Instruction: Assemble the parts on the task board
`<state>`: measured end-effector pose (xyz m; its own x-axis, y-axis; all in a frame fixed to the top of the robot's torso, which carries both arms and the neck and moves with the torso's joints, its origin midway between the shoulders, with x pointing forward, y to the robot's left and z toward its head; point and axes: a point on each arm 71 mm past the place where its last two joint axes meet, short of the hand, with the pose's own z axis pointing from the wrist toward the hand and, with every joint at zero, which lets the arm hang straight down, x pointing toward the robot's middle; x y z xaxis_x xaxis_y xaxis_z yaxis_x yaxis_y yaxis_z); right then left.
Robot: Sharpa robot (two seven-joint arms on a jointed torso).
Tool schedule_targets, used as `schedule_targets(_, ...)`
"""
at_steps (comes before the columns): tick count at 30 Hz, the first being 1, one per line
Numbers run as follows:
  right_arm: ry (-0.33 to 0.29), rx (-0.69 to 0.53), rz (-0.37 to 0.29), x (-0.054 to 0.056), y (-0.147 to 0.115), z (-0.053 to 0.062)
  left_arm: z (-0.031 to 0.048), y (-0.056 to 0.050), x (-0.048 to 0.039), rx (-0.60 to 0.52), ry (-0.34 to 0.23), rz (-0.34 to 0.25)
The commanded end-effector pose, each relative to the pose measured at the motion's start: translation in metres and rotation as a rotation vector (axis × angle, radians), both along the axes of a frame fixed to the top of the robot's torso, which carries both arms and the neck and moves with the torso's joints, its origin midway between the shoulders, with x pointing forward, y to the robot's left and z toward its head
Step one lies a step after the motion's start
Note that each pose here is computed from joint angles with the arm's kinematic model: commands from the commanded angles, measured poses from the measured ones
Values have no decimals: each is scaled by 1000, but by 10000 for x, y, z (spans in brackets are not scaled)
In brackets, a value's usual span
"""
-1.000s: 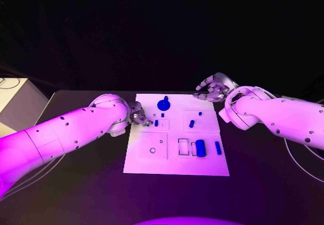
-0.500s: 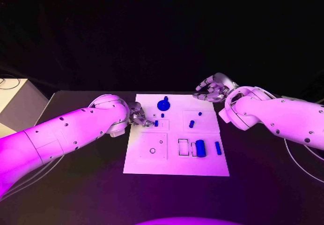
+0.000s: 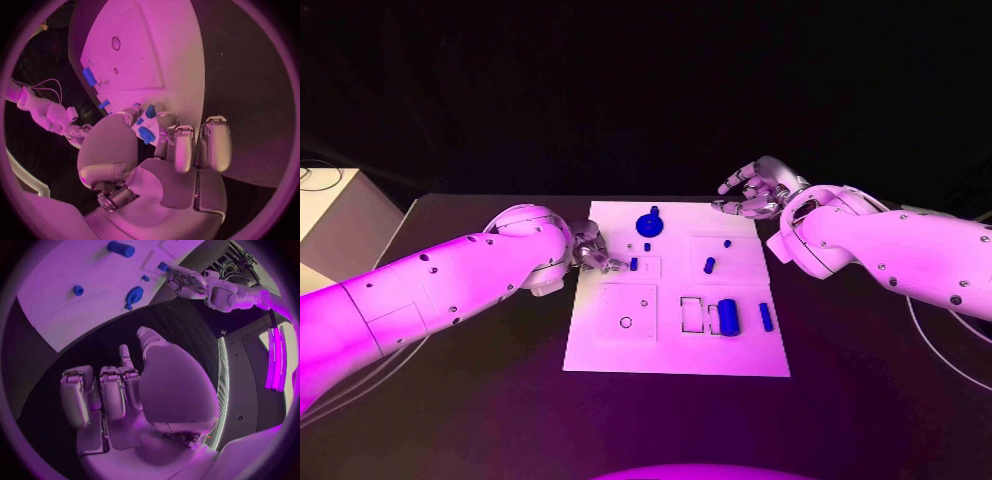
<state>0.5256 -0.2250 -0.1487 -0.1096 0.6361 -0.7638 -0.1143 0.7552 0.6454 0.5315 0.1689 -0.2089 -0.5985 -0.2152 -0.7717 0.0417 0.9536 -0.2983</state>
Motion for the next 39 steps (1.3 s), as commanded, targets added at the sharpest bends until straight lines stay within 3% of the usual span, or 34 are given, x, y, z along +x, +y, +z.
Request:
schedule_targets(1, -5, -7, 13, -4, 10, 1, -26, 16, -31, 10, 18, 2)
schedule_targets(19, 0, -7, 13, -9, 5, -15, 82, 46, -128, -89, 28, 9)
schedule_targets(25, 0, -7, 12, -11, 1, -19, 78, 161, -199, -123, 45, 24)
schedule_targets(29, 0, -7, 10, -13, -9, -19, 131, 275, -213, -212, 40, 71)
schedule_targets(35, -8, 4, 8, -10, -32, -16, 300, 374, -182, -431, -39, 99)
schedule_targets(39, -19, 20, 16, -6, -38, -14, 420, 390, -143, -559, -144, 83)
